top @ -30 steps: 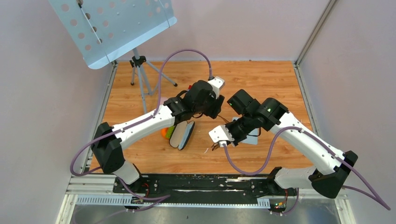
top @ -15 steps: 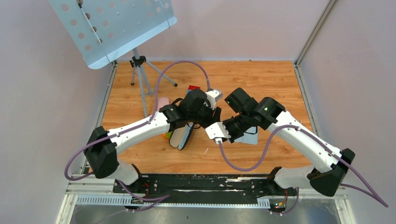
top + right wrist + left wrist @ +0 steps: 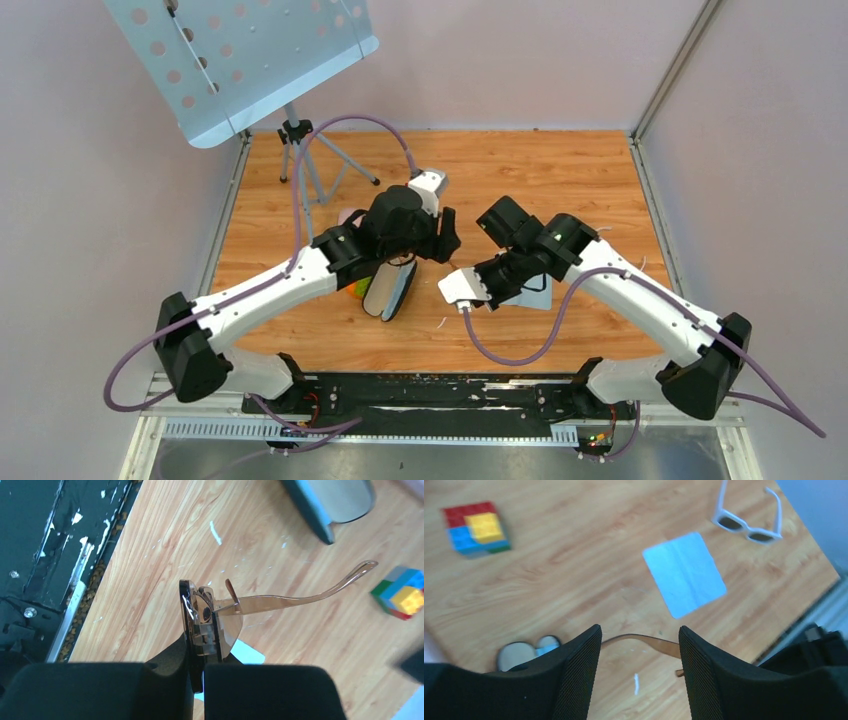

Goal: Organize the sunglasses
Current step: Fold the sunglasses at the center of the board.

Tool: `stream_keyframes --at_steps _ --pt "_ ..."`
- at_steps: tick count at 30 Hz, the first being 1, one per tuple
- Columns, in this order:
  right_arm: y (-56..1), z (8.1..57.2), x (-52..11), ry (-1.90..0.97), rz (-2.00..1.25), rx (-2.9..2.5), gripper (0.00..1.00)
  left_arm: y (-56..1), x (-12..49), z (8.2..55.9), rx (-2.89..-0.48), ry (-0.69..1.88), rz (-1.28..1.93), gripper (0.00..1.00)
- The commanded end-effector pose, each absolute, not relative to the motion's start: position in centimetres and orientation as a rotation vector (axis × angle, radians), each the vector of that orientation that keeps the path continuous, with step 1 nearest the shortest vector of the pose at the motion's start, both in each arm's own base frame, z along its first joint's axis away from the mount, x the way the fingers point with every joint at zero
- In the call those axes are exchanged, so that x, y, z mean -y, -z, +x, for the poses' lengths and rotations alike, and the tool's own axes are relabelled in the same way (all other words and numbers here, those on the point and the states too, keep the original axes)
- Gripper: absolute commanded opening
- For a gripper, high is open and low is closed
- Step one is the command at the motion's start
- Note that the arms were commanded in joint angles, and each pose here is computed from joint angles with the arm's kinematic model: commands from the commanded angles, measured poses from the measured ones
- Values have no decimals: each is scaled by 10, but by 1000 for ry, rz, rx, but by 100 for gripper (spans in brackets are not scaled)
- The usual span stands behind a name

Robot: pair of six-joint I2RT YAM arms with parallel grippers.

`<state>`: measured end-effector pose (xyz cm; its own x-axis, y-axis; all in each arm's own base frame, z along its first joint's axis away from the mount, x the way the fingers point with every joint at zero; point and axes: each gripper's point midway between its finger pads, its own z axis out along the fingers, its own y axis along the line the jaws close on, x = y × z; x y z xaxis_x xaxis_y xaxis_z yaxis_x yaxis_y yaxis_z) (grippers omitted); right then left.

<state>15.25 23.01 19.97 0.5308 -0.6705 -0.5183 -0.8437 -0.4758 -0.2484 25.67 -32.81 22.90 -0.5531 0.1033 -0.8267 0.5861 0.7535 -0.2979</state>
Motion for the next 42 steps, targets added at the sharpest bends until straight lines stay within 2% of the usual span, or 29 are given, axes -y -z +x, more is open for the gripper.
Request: stream_keyframes --at_steps 1,7,13,18,21,26,28,34,42 --pt "-164 157 -218 -445 -2406 -1309 0 -249 272 286 -2009 378 362 62" --pt "-132 178 -227 -292 -2497 -1421 0 -228 237 281 -2052 226 323 62" --pt "-86 204 -237 119 -2615 -1468 0 -226 219 272 -2036 207 290 62" --pt "-51 195 -241 258 -2729 -1507 1 -225 211 268 -2028 194 297 63" --pt "-39 185 -243 235 -2761 -1525 7 -222 210 266 -2030 200 305 63" --pt "-46 182 -247 151 -2708 -1534 32 -218 213 264 -2039 217 328 63" --pt "-56 182 -249 96 -2672 -1528 37 -218 215 264 -2037 225 339 63" --pt "-76 181 -239 -117 -2613 -1485 37 -217 224 265 -2033 255 361 63" --pt "-81 185 -225 -359 -2550 -1394 30 -210 229 263 -2056 280 366 63"
